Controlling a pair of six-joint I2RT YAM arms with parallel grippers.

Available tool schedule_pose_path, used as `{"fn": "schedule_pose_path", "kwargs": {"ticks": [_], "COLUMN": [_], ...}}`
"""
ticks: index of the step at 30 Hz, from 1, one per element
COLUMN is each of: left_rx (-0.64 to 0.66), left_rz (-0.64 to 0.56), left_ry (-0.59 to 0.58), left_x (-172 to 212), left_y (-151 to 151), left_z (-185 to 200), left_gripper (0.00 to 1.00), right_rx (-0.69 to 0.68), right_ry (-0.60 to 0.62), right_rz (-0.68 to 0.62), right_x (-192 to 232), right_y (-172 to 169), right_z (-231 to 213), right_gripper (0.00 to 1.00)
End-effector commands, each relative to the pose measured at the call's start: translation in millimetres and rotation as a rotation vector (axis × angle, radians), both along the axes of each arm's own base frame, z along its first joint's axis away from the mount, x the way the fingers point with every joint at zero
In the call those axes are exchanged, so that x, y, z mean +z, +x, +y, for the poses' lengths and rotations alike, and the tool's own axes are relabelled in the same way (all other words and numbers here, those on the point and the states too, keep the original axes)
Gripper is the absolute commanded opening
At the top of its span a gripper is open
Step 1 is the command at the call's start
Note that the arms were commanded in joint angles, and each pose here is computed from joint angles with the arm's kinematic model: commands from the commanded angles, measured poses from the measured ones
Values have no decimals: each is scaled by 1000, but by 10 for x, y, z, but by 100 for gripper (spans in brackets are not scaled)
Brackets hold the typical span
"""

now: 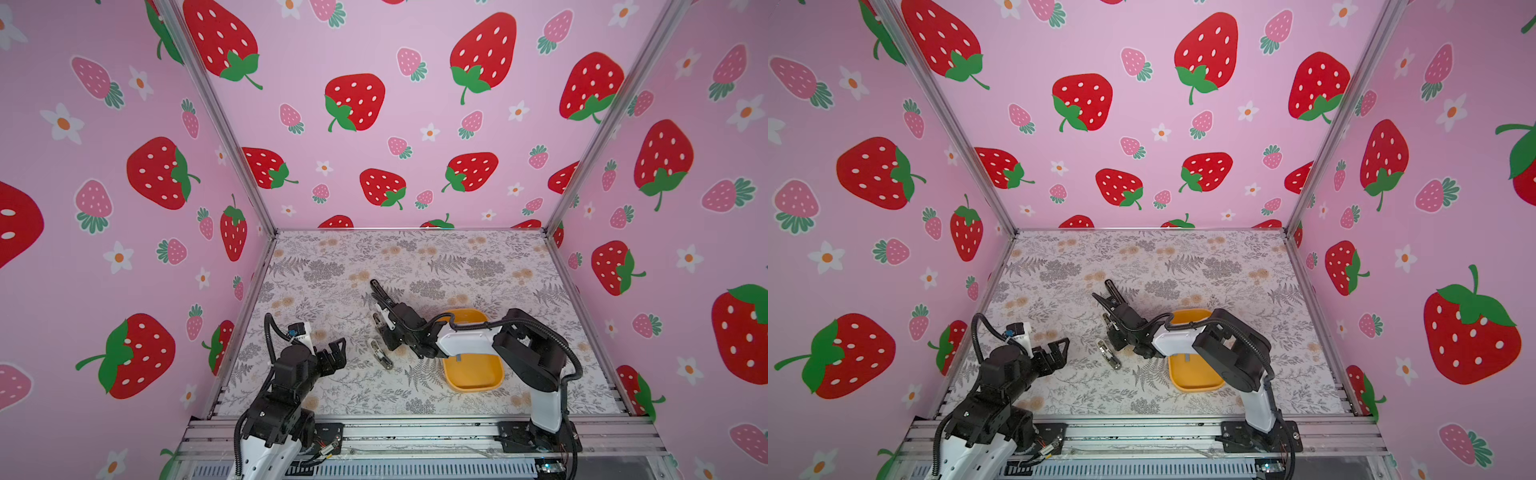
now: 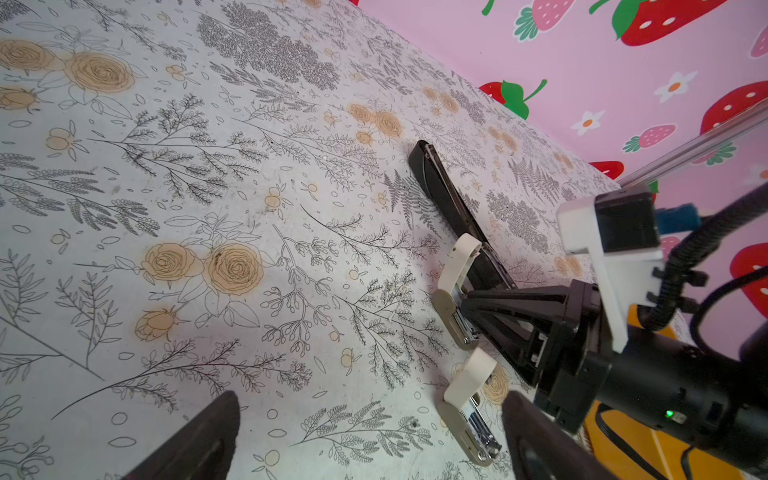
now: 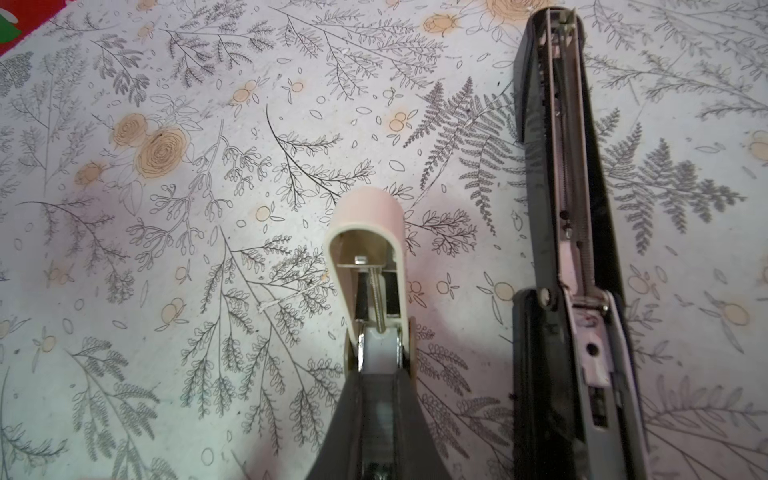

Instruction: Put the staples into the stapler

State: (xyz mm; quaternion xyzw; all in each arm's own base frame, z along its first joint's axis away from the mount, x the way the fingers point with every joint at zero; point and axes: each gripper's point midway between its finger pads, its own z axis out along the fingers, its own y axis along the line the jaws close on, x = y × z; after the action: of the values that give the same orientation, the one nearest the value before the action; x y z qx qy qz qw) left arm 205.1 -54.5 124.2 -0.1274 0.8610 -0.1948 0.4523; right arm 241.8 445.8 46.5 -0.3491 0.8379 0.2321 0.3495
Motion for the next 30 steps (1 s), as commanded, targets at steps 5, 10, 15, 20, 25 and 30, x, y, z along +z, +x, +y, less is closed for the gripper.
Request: {"fn": "schedule_pose_path", "kwargs": {"ticks": [5, 10, 15, 20, 25, 30], "left_rx": [12, 13, 13, 13, 15, 14], "left_rz": [-8, -5, -5, -3, -1, -3], "left_ry": [4, 6, 6, 6, 8, 8], "left_x": [-9, -17, -14, -22, -25, -22], "left_y": [15, 15, 18, 16, 16, 16], "left_z": [17, 20, 19, 20, 22, 22], "left_gripper": [100, 99, 100, 100, 100, 100], "right_rx": [-12, -26, -28, -30, -26, -27], "right_ry": [-21, -39, -53, -57, -57, -64], "right_rz": [29, 18, 15, 4, -2, -4], "right_x": [-149, -179, -216, -188, -174, -191], "right_y": [-110, -119, -152, -180, -216, -229], "right_z": [-73, -120, -152, -179, -189, -204], "right_gripper": [8, 8, 8, 8, 8, 8]}}
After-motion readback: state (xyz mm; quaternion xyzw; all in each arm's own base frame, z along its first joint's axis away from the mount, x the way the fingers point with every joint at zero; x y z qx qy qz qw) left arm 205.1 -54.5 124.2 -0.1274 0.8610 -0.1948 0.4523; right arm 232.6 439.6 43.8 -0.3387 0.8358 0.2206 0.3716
